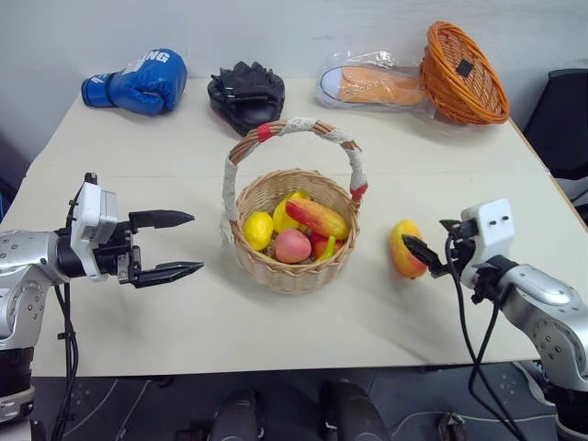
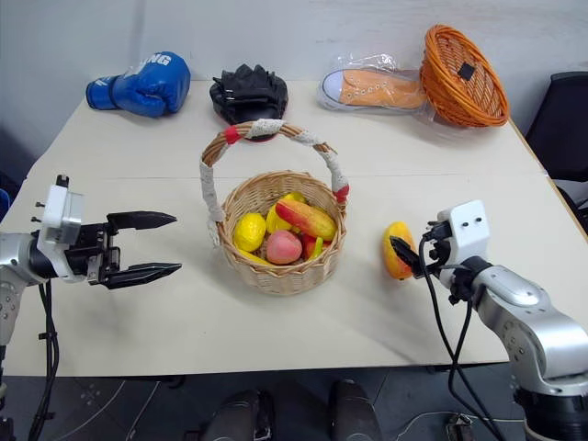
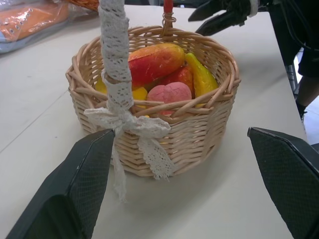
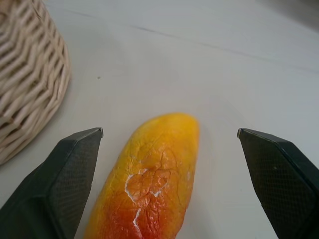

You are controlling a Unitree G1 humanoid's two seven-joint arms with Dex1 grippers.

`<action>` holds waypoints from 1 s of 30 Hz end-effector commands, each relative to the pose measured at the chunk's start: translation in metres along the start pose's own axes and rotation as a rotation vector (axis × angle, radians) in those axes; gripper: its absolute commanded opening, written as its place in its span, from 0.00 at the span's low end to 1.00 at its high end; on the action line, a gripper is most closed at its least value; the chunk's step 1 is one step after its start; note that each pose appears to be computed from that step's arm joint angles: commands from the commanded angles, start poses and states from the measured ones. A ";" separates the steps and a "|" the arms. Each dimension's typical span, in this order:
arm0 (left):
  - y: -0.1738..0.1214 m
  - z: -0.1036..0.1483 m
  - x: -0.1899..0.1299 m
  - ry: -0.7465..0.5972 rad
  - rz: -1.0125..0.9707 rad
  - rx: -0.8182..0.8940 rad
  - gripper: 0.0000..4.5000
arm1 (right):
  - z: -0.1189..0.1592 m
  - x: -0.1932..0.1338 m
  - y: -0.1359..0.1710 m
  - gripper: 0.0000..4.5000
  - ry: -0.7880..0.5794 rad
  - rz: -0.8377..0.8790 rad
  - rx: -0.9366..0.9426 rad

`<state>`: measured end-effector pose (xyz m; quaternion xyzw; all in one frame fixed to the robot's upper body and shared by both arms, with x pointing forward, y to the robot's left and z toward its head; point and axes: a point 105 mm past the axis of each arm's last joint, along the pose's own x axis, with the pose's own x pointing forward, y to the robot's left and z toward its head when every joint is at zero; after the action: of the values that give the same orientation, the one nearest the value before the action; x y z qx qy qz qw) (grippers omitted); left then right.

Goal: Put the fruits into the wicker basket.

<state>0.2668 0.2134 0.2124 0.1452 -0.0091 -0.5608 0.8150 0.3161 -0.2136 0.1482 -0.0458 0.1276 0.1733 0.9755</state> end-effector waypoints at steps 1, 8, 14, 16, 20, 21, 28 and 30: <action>-0.005 0.018 0.004 -0.064 -0.016 0.065 1.00 | -0.014 0.007 0.004 1.00 0.081 0.035 0.101; -0.011 0.018 0.010 -0.077 -0.033 0.049 1.00 | -0.031 0.014 0.016 0.96 0.122 0.103 0.158; -0.012 0.024 0.008 -0.107 -0.034 0.056 1.00 | -0.010 -0.003 -0.005 0.61 -0.020 0.067 0.102; -0.013 0.022 0.008 -0.104 -0.038 0.056 1.00 | -0.007 -0.016 0.001 0.61 -0.058 0.126 0.046; -0.017 0.017 0.008 -0.088 -0.052 0.045 1.00 | 0.019 -0.069 0.080 0.61 -0.103 0.688 -0.003; -0.018 0.016 0.007 -0.084 -0.056 0.040 1.00 | 0.020 -0.074 0.088 0.61 -0.068 0.745 -0.014; -0.019 0.015 0.011 -0.096 -0.084 0.016 1.00 | 0.053 -0.047 0.137 0.61 -0.006 0.932 -0.139; -0.020 0.014 0.014 -0.099 -0.088 0.012 1.00 | 0.075 -0.024 0.151 0.61 -0.063 0.915 -0.125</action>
<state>0.2547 0.1962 0.2125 0.1142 -0.0320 -0.5934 0.7961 0.2495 -0.0777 0.2208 -0.0375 0.0882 0.6090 0.7874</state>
